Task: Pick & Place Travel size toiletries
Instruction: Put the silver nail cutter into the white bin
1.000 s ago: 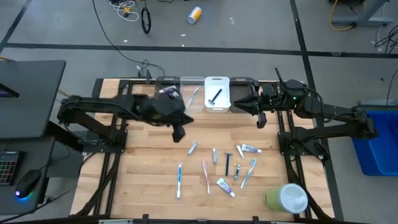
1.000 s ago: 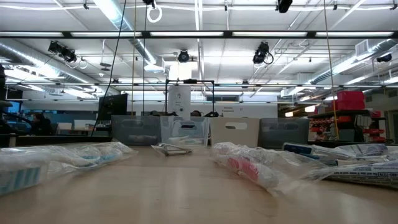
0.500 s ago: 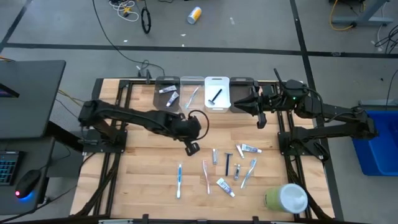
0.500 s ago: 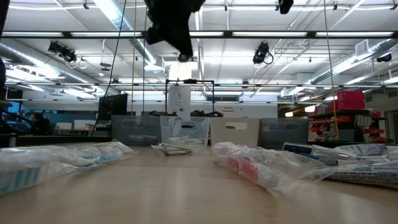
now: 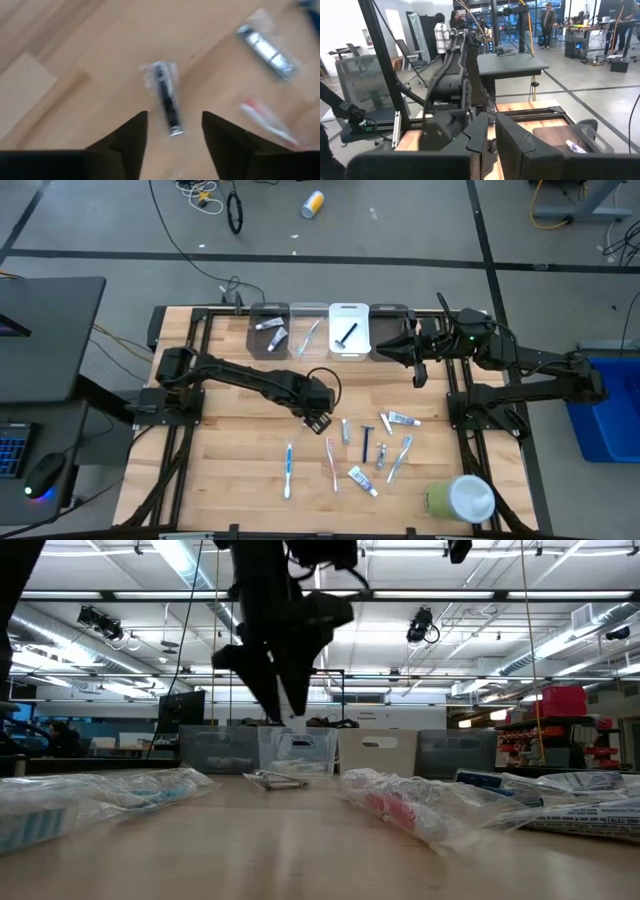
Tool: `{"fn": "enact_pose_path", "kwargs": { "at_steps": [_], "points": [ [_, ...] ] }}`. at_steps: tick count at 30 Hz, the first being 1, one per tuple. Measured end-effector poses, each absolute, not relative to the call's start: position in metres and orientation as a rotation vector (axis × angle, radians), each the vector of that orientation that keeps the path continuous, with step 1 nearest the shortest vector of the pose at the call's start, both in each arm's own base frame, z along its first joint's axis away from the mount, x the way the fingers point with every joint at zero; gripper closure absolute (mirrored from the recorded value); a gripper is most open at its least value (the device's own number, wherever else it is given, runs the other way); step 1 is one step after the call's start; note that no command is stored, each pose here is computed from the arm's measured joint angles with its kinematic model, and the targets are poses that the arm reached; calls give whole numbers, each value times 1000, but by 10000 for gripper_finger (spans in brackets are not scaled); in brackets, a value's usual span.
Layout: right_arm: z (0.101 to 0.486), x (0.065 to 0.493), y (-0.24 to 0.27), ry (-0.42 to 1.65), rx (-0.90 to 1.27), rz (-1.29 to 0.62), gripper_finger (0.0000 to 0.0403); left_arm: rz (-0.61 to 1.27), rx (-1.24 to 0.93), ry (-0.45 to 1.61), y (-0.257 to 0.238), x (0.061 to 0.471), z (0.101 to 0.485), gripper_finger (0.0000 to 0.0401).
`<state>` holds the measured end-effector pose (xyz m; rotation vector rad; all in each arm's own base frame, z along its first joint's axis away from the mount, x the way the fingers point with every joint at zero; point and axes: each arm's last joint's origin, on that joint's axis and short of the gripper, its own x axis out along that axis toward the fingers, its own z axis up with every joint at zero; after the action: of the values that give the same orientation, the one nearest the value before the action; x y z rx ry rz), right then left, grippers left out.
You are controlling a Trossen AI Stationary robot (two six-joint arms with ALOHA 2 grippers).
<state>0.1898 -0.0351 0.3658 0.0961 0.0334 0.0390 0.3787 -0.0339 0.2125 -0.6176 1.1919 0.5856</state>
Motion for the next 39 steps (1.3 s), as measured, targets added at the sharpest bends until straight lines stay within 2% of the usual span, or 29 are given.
{"fn": "enact_pose_path", "kwargs": {
  "at_steps": [4, 8, 17, 24, 34, 39],
  "points": [
    [365, 190, -35, 42, 99, 39, 361, 605, -664, 1212, -27, 383, 203, 161],
    [365, 190, -35, 44, 106, 38, 361, 624, -708, 1217, -23, 386, 197, 143],
    [362, 192, -36, 63, 131, 37, 361, 598, -718, 1309, -28, 393, 169, 140],
    [359, 195, -36, 86, 159, 34, 361, 595, -690, 1297, -33, 397, 162, 140],
    [358, 195, -37, 89, 163, 33, 361, 588, -689, 1327, -33, 394, 162, 140],
    [358, 195, -37, 88, 158, 14, 361, 595, -657, 1350, -33, 395, 175, 140]
  ]
}}
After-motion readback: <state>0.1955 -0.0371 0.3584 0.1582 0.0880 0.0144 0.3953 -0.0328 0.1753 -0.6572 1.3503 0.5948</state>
